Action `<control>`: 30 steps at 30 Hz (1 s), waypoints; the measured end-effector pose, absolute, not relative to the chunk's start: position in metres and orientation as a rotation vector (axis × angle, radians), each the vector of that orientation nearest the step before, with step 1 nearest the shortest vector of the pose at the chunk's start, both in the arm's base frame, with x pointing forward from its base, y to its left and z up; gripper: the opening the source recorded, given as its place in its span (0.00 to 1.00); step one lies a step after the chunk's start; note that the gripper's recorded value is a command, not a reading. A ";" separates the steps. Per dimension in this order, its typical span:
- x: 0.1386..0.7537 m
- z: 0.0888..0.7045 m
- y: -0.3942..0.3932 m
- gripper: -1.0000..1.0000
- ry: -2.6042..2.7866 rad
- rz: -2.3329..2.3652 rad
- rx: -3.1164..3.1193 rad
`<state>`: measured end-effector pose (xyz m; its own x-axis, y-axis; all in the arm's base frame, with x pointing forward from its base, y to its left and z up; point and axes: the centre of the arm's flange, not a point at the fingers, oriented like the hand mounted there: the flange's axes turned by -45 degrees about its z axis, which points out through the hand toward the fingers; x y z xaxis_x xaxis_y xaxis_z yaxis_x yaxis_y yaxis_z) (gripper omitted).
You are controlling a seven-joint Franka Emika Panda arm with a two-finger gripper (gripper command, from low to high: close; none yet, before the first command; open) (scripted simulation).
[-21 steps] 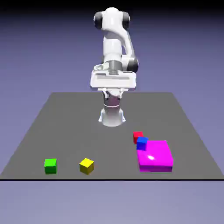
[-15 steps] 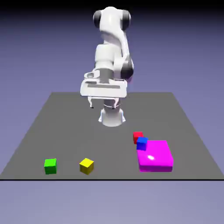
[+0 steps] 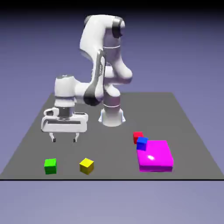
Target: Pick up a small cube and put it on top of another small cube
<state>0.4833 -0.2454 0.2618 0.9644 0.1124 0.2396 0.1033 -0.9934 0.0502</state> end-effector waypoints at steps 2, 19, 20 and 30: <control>0.480 0.238 -0.269 0.50 0.184 0.317 3.098; 0.469 0.195 -0.307 0.00 0.209 0.220 3.137; 0.471 0.198 -0.298 0.00 0.183 0.216 3.138; 0.478 0.225 -0.209 0.00 -0.071 0.199 3.130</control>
<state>0.4779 -0.2090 0.2254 0.9909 -0.0452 0.1267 -0.0457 -0.9990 0.0012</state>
